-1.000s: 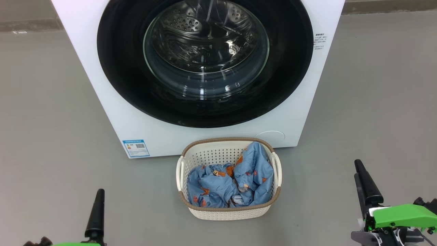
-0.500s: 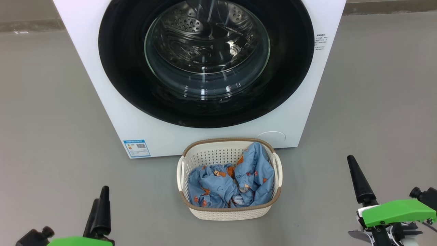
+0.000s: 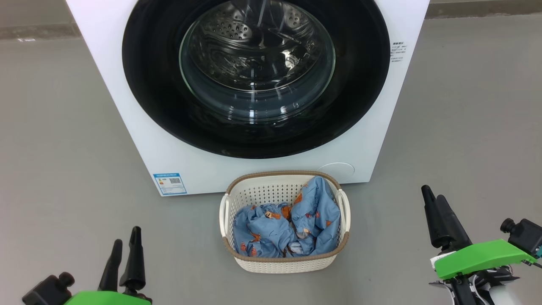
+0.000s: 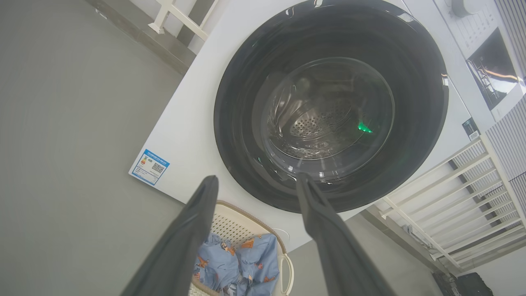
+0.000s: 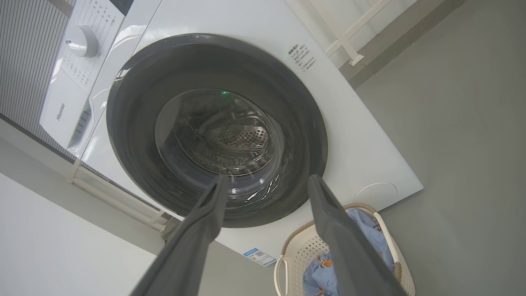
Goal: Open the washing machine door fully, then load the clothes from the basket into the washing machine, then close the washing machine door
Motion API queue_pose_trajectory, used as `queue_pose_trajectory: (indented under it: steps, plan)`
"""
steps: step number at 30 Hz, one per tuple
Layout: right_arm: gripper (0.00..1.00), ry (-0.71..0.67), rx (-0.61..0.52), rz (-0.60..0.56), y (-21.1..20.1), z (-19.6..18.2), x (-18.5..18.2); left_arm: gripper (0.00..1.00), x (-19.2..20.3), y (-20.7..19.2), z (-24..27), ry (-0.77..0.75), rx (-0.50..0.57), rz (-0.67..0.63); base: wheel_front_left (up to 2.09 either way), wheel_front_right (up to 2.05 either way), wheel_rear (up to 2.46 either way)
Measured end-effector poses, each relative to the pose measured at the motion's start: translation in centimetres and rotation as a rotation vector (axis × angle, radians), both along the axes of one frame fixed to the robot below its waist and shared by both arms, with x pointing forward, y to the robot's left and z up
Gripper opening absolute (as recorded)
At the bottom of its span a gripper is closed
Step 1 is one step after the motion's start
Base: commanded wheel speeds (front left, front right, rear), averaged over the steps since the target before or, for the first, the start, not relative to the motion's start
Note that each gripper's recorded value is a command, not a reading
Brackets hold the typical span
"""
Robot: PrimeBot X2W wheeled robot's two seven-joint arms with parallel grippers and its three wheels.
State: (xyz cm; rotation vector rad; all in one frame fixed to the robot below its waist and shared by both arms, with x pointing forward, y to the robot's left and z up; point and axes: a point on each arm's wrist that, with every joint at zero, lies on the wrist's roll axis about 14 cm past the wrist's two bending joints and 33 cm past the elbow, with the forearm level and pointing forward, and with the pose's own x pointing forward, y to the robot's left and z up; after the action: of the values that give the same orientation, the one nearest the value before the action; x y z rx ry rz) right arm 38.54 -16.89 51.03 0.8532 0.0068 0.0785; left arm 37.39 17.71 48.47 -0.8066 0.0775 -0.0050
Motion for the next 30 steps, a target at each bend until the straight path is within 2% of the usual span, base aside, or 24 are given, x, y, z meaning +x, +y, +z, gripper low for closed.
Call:
queue_pose_trajectory:
  steps: [30]
  plan:
    - [1.0,-0.171,-0.293,0.076,2.6,3.4,0.7,1.0,0.4,0.1,2.6,-0.134,0.301,-0.005,0.0,0.0,0.0]
